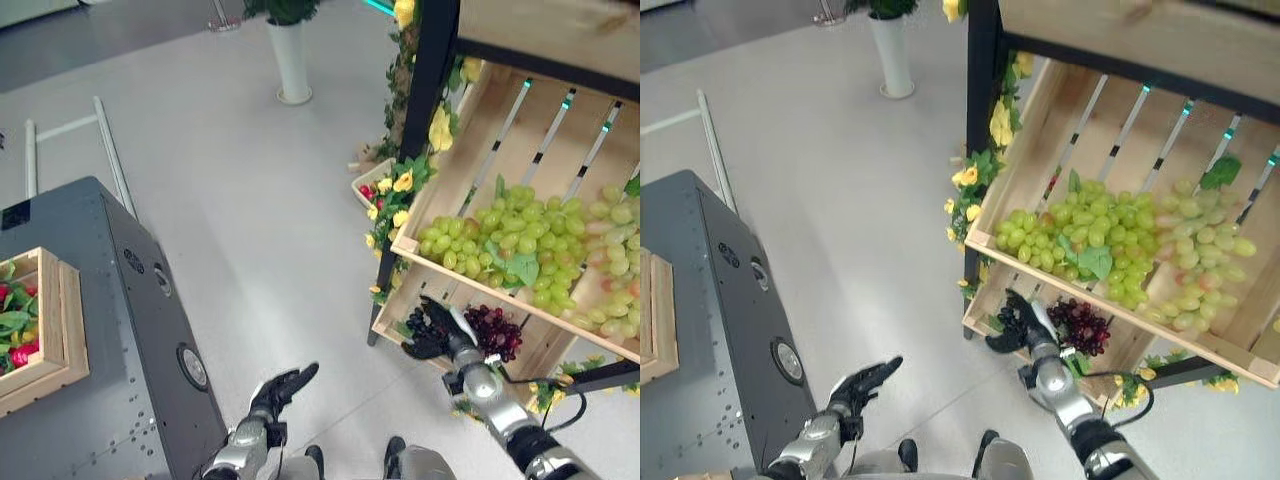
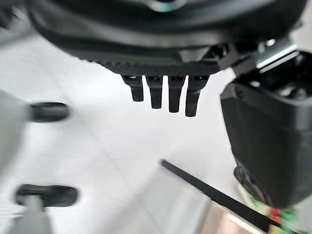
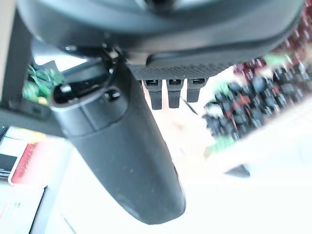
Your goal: Pick up the fruits from the basket on one side to the basket on the other side
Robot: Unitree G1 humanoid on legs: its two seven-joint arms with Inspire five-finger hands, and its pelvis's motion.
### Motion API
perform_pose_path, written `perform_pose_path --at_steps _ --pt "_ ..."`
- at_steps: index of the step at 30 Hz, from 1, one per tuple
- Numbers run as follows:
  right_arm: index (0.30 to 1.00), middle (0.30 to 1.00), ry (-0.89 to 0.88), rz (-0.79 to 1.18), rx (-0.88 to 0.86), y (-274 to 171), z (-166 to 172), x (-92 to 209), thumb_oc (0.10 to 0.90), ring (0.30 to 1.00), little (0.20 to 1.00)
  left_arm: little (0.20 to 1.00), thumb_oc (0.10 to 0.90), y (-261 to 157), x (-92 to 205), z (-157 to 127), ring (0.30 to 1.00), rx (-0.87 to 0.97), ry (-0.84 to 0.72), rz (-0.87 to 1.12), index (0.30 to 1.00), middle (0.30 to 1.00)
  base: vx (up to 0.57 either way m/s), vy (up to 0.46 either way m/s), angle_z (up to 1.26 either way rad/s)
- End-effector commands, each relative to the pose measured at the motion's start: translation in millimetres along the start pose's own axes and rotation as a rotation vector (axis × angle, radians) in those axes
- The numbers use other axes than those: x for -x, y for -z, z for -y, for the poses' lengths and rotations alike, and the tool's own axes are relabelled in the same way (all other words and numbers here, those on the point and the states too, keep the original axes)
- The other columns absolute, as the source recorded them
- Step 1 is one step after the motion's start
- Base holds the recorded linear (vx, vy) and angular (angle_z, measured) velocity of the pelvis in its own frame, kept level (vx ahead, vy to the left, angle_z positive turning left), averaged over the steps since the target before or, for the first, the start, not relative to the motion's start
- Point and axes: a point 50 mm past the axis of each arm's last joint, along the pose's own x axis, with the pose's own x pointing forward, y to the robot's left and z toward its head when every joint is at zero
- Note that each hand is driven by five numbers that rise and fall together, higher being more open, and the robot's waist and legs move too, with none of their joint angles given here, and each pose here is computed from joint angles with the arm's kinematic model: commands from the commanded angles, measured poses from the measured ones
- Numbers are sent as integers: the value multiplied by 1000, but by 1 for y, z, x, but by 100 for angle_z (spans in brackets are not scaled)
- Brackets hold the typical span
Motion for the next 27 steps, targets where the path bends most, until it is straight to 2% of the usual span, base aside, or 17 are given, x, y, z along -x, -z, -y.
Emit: perform_pose_path --at_steps 1,10,14,17,18,20,22,23,27 --pt "900 900 -75 153 -28 -28 -13 -5 800 900 900 900 800 11 0 -4 900 -98 -27 -46 900 900 32 48 7" --pt "900 900 -134 -102 -100 21 -40 13 800 900 900 900 800 26 3 -27 900 -266 -84 -148 900 900 19 -50 27" --pt "900 900 -154 -217 -97 45 -44 21 800 900 900 900 800 13 -2 -28 900 -323 -69 -146 900 900 -22 -359 131" --pt "900 900 -232 -292 -13 56 -48 21 800 900 900 900 800 14 -2 -30 900 -312 -96 -160 900 900 -102 -467 137" --pt "900 900 -290 -341 51 62 -50 23 800 900 900 900 800 15 -2 -30 900 -269 -126 -135 900 900 -100 -345 43" --pt "900 900 -285 -393 67 72 -48 28 800 900 900 900 800 9 -2 -27 900 -220 -155 -76 900 900 -127 -386 52" --pt "900 900 -244 -464 40 83 -40 33 800 900 900 900 800 -1 -4 -9 900 -460 -57 42 900 900 -178 -309 130" --pt "900 900 -236 -472 38 85 -38 33 800 900 900 900 800 -2 -4 -5 900 -485 -45 60 900 900 -249 -197 140" --pt "900 900 -188 -553 37 98 -28 39 800 900 900 900 800 0 -4 0 900 -376 -33 17 900 900 -197 -66 66"
